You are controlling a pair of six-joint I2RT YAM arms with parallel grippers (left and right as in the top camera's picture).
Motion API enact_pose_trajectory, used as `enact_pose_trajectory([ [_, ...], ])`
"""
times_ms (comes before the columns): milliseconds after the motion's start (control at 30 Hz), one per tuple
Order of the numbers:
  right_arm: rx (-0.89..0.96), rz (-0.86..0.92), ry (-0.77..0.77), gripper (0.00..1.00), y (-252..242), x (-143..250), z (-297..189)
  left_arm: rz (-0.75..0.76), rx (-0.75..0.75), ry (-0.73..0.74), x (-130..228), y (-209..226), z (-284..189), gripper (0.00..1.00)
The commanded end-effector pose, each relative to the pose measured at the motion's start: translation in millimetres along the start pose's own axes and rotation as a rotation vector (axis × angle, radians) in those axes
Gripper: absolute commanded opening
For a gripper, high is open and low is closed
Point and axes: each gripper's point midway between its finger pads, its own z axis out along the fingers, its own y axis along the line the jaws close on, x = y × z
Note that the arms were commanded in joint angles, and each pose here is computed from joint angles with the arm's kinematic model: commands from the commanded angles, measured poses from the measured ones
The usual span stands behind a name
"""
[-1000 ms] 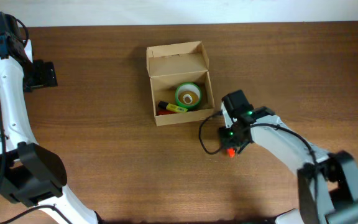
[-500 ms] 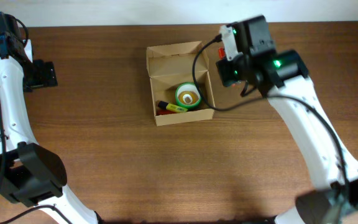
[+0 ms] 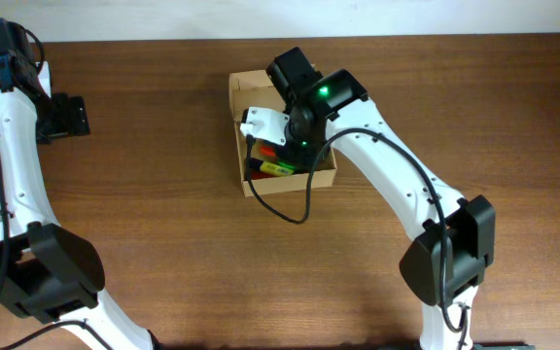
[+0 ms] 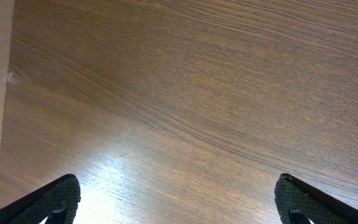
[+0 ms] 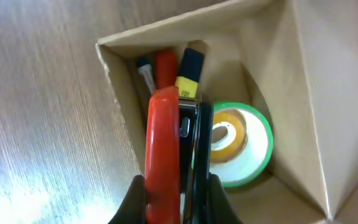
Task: Pack container
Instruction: 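Lower the orange-red marker into the box and withdraw the right gripper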
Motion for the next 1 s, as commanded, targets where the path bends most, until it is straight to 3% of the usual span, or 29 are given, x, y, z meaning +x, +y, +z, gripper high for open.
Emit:
enact_pose_trajectory([
  [0, -0.034, -0.085, -0.013, 0.04, 2, -6, 8, -0.009, 0.003, 0.014, 2, -1, 5, 1.00],
  [600, -0.179, -0.109, 0.061, 0.04, 11, 13, 95, -0.009, 0.003, 0.014, 2, -1, 5, 1.00],
  [700, -0.127, -0.015, 0.045, 0.31, -1, 7, 97, -0.009, 0.003, 0.014, 2, -1, 5, 1.00],
  [800, -0.034, 0.108, 0.081, 0.50, -19, 10, 97, -0.009, 0.003, 0.014, 2, -1, 5, 1.00],
  [967, 0.081, 0.310, 0.022, 0.58, -51, -11, 61, -0.009, 0.003, 0.014, 2, -1, 5, 1.00],
])
